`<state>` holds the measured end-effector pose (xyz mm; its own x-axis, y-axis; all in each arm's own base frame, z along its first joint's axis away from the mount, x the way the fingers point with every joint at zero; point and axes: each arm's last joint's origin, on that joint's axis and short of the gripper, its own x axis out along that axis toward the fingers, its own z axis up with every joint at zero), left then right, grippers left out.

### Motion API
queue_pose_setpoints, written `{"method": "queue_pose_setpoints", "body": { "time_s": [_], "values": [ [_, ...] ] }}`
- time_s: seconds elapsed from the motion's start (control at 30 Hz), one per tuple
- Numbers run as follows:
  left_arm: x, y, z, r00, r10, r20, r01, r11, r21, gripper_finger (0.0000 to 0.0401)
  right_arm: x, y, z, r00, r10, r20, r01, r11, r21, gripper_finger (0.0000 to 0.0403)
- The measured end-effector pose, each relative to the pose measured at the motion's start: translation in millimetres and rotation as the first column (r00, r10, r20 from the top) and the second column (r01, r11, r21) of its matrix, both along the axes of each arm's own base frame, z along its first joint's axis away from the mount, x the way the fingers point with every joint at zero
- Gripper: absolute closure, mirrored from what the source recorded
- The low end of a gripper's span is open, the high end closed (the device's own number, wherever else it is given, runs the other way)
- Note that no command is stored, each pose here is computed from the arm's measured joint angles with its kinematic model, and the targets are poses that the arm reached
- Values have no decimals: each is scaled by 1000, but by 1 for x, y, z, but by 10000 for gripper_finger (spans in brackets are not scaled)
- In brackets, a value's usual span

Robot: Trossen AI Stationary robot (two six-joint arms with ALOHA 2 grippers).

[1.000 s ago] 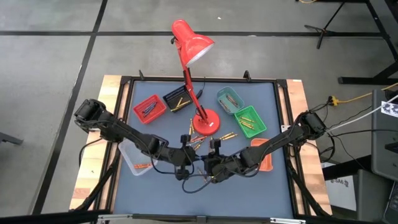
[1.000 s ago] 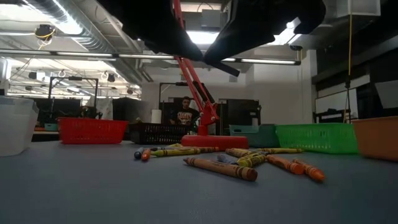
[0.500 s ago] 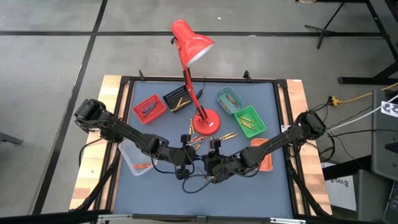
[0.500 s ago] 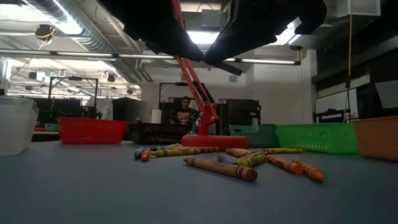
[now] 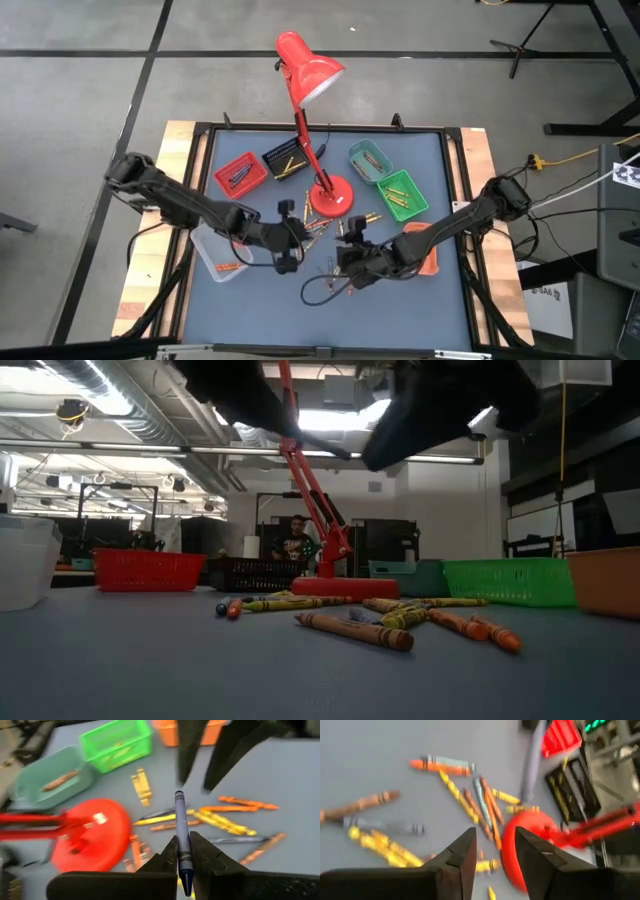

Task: Sort crayons
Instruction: Put the blue crayon into the middle left red bin

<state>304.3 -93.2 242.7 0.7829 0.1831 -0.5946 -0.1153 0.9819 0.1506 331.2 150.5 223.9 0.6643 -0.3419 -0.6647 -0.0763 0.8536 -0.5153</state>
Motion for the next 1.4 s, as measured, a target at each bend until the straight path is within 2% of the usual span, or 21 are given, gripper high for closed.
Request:
{"method": "queue_pose_setpoints", "body": {
  "time_s": [0.3, 0.43, 0.6, 0.77, 0.93, 1.03, 1.27, 1.4],
  "values": [
    [-14, 49, 18, 987, 153, -50, -152, 988, 29, 391, -16, -31, -3, 974, -140, -179, 133, 990, -55, 271],
    [-29, 72, 18, 961, 223, -163, -214, 974, 69, 391, -20, -43, -17, 959, -167, -230, 156, 986, -64, 271],
    [-59, 97, 18, 874, 345, -343, -318, 939, 134, 391, -23, -53, -29, 942, -179, -285, 172, 984, -51, 271],
    [-88, 117, 15, 709, 496, -501, -433, 867, 245, 391, -23, -63, -35, 927, -178, -330, 189, 982, 1, 271],
    [-105, 130, 13, 573, 564, -595, -498, 816, 294, 391, -24, -75, -41, 908, -181, -377, 213, 976, 45, 271],
    [-108, 136, 13, 546, 580, -605, -518, 801, 301, 391, -25, -82, -45, 895, -186, -405, 231, 971, 65, 271],
    [-110, 145, 13, 521, 604, -603, -554, 777, 299, 391, -28, -97, -53, 865, -176, -470, 272, 952, 143, 271],
    [-111, 148, 13, 511, 613, -603, -568, 767, 299, 391, -32, -106, -60, 845, -188, -501, 298, 943, 149, 271]
  ]
}}
